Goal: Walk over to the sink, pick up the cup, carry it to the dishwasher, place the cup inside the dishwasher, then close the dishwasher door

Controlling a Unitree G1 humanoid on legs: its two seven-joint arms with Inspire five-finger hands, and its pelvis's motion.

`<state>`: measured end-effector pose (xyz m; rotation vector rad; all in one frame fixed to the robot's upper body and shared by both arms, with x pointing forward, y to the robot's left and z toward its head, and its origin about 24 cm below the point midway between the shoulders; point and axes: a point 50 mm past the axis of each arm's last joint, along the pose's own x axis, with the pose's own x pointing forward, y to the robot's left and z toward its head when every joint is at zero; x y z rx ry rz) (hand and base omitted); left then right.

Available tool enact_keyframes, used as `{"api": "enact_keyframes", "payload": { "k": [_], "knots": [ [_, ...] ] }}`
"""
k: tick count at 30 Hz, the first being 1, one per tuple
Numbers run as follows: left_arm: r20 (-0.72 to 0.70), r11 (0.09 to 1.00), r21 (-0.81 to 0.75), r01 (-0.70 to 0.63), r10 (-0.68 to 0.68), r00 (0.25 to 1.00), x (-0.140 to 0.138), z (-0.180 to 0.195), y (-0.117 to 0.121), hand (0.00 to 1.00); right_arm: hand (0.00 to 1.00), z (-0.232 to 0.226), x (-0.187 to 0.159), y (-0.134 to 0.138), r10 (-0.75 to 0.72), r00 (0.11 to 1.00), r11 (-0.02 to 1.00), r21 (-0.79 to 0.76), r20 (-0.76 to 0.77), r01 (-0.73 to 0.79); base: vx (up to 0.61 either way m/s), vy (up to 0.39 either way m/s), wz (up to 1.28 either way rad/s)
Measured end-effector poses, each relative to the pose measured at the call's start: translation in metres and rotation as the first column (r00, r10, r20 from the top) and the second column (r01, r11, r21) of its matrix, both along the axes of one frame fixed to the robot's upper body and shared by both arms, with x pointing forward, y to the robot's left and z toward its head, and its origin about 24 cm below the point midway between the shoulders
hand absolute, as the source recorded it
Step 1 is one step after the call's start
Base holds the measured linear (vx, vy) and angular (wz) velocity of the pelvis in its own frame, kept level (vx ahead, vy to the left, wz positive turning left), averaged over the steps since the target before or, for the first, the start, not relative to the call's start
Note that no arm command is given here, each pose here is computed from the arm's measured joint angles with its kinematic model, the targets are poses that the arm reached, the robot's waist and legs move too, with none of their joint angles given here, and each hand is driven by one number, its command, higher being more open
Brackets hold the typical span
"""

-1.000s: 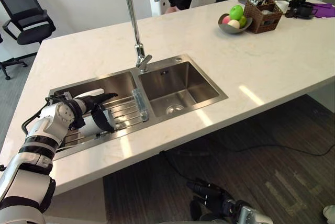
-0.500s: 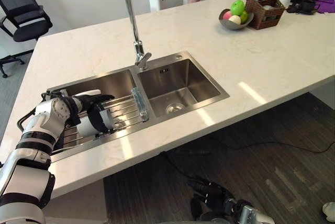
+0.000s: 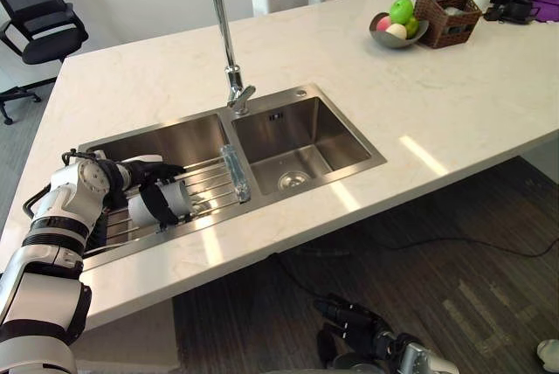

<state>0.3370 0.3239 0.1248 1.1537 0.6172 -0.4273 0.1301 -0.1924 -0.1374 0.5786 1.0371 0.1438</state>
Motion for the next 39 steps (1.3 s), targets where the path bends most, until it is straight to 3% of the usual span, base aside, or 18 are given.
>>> {"api": "enact_keyframes", "payload": {
  "k": [15,32,33,39],
  "knots": [
    [0.002,0.999,0.025,-0.041,0.041,0.999,-0.001,0.003,0.009,1.00,1.00,-0.001,-0.001,-0.002,0.000,1.000,1.000,-0.004,-0.007,0.000,0.00,0.000,0.00],
    [-0.043,0.995,0.067,-0.070,0.073,0.996,-0.006,-0.022,0.009,1.00,1.00,0.000,0.001,0.001,0.013,1.000,1.000,-0.002,-0.001,-0.013,0.00,0.001,-0.02],
    [-0.046,0.995,0.075,-0.070,0.074,0.996,-0.006,-0.022,0.009,0.00,1.00,0.000,0.001,0.000,0.014,1.000,1.000,-0.002,-0.001,-0.014,-0.01,0.016,-0.10],
    [0.025,0.982,0.138,-0.131,0.129,0.991,-0.005,-0.019,0.015,0.00,1.00,0.001,0.002,0.001,0.016,1.000,1.000,0.003,0.003,-0.016,-0.03,0.008,-0.10]
  ]
}}
